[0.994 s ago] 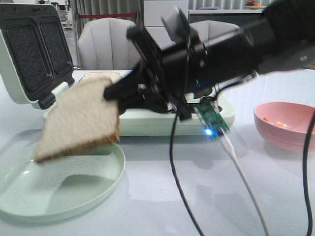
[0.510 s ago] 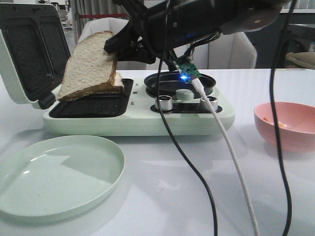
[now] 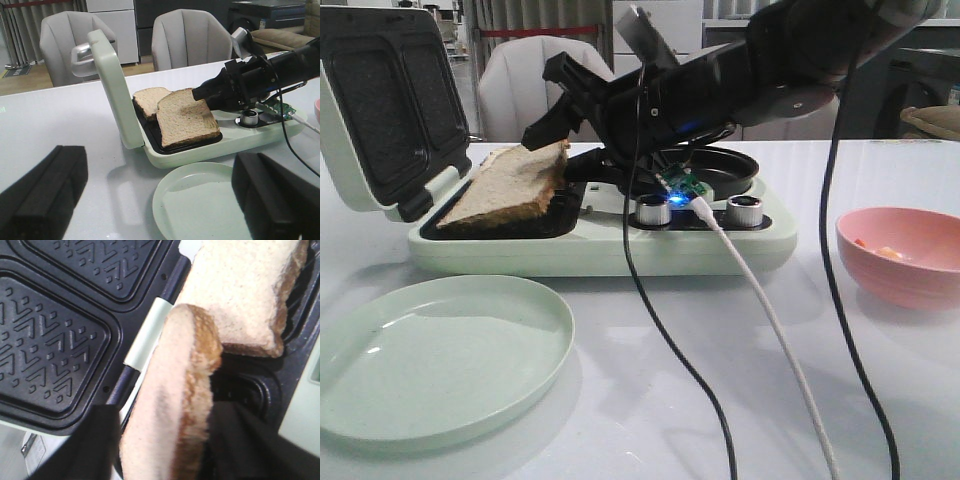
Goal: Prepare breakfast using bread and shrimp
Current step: 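Grasp the bread slice and place it on the sandwich maker plate, then open the right gripper and withdraw it from the sandwich maker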
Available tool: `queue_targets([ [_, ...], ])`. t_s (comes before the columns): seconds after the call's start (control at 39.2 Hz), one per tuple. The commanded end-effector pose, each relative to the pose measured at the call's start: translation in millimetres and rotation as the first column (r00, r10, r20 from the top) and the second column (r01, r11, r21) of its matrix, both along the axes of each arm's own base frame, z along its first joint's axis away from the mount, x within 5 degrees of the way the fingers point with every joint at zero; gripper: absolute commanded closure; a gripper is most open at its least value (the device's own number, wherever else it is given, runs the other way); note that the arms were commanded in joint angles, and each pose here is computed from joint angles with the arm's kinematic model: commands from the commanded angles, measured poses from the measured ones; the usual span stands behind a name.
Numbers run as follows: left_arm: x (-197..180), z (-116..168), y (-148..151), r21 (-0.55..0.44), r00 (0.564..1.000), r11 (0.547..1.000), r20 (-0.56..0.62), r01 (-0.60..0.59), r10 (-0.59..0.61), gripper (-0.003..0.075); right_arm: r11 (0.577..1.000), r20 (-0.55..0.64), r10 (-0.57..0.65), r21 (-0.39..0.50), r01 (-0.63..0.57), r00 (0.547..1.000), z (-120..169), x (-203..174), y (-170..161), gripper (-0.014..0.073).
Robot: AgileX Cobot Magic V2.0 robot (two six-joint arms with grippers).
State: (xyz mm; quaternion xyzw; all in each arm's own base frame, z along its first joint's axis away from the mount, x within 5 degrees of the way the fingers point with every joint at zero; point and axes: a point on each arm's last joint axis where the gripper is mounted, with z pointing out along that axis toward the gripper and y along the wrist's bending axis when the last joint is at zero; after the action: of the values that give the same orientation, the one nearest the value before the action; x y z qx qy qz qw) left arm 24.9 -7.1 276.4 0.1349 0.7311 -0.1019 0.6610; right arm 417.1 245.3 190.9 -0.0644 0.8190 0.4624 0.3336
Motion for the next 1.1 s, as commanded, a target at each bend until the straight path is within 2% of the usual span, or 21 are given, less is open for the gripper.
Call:
queue_targets([
  [0.0,-5.0,16.2,1.2,-0.06,0.994,0.998,0.109,0.009,-0.002,0.0085,0.997,0.076,-0.029,0.08,0.023,0.997,44.3,1.7,-3.3,-0.0021],
  [0.25,-5.0,16.2,1.2,-0.06,0.994,0.998,0.109,0.009,-0.002,0.0085,0.994,0.232,-0.028,-0.099,0.052,0.972,74.5,-6.0,-12.4,-0.0018],
  [0.38,-5.0,16.2,1.2,-0.06,0.994,0.998,0.109,0.009,-0.002,0.0085,0.983,0.316,-0.016,-0.167,0.072,0.949,104.7,-16.4,-21.2,-0.0018],
  [0.56,-5.0,16.2,1.2,-0.06,0.994,0.998,0.109,0.009,-0.002,0.0085,0.957,0.402,0.07,-0.287,0.053,0.913,149.4,-42.9,-34.9,-0.0018],
  [0.76,-5.0,16.2,1.2,-0.06,0.994,0.998,0.109,0.009,-0.002,0.0084,0.874,0.388,0.131,-0.48,0.078,0.912,186.3,-77.6,-61.9,-0.0018],
  [0.89,-5.0,16.2,1.2,-0.06,0.994,0.998,0.109,0.009,-0.002,0.0084,0.786,0.387,0.098,-0.595,0.167,0.917,205.9,-96.4,-85.4,-0.0018],
  [0.99,-5.0,16.2,1.2,-0.06,0.994,0.998,0.109,0.009,-0.002,0.0084,0.728,0.39,0.043,-0.642,0.238,0.92,219.7,-110.5,-102.6,-0.0018],
  [1.07,-5.0,16.2,1.2,-0.06,0.994,0.998,0.109,0.009,-0.002,0.0085,0.708,0.401,0.001,-0.647,0.283,0.916,226.9,-121.6,-112.8,-0.0018],
])
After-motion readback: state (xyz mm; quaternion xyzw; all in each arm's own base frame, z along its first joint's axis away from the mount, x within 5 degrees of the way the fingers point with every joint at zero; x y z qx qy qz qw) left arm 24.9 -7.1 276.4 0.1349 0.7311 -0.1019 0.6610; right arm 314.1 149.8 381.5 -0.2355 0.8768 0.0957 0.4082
